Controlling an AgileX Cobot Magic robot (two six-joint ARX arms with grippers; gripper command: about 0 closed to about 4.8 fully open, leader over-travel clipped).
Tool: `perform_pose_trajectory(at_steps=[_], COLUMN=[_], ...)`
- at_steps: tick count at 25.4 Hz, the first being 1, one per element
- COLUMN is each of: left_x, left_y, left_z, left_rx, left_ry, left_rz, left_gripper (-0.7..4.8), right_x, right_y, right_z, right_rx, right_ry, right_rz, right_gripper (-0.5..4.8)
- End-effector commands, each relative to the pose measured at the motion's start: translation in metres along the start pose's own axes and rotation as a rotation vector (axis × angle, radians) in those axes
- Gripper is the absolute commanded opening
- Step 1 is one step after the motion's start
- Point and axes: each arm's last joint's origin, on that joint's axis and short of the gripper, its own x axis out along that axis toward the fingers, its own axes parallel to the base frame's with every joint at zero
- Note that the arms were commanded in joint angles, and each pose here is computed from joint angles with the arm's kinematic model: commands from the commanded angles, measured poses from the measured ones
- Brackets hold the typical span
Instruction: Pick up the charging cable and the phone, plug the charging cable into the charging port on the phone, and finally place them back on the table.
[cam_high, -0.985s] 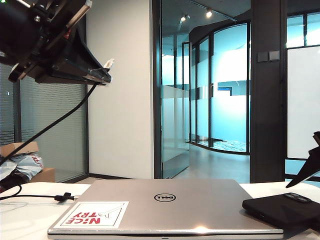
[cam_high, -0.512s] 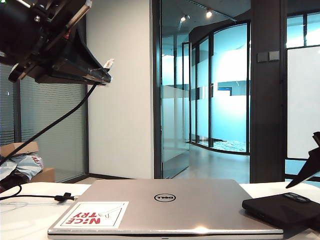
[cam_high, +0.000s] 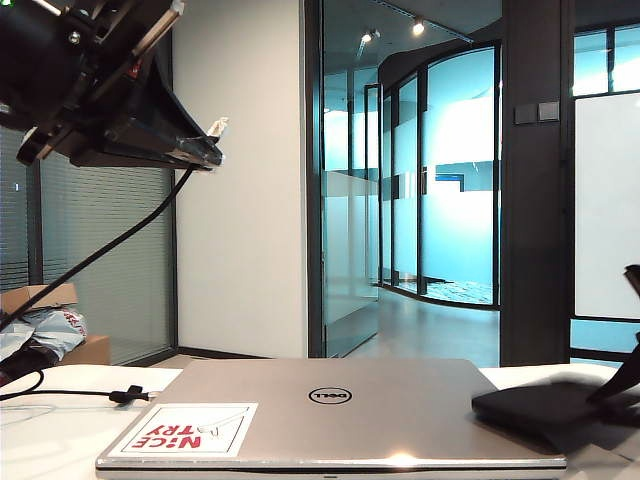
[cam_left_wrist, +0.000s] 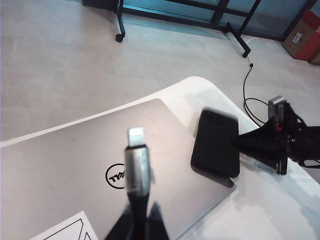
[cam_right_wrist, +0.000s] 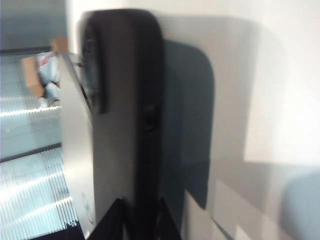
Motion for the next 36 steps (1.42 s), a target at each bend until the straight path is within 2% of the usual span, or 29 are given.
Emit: perform_pose_trajectory(at_steps=[1, 4, 12, 16, 21, 25, 29, 32, 36], left_x=[0.000, 0.000, 0.000, 0.000, 0.000, 0.000, 0.000, 0.000, 0.000], left_y=[-0.001, -0.001, -0.001, -0.001, -0.001, -0.001, -0.001, -0.001, -0.001], left_z=[0.002, 0.002, 0.002, 0.002, 0.002, 0.002, 0.002, 0.002, 0.002], left_rx=[0.008, 0.008, 0.008, 0.008, 0.008, 0.008, 0.008, 0.008, 0.007], left_ry=[-0.016, -0.016, -0.016, -0.015, -0.015, -0.015, -0.015, -0.014, -0.012], left_rz=[-0.010, -0.010, -0.010, -0.010, -0.010, -0.010, -0.010, -0.010, -0.010], left_gripper=[-0.06, -0.06, -0.06, -0.06, -0.06, -0.06, -0.06, -0.06, -0.06], right_x=[0.000, 0.000, 0.000, -0.005, -0.021, -0.040, -0.068, -0.084, -0.096], right_y=[-0.010, -0.010, -0.007, 0.006, 0.027, 0.044, 0.068, 0.087, 0.108], right_z=[-0.004, -0.003, -0.002, 0.001, 0.002, -0.001, -0.004, -0.004, -0.004], right_rx=[0.041, 0.041, -0.015, -0.079, -0.186, -0.265, -0.416, -0.525, -0.597], right_ry=[-0.005, -0.017, -0.036, -0.048, -0.073, -0.090, -0.087, -0.062, 0.012], right_rz=[-0.091, -0.097, -0.081, -0.018, -0.005, -0.063, -0.214, -0.296, -0.358], right_gripper=[0.36, -0.07, -0.07, -0.07, -0.07, -0.07, -0.07, -0.07, -0.07])
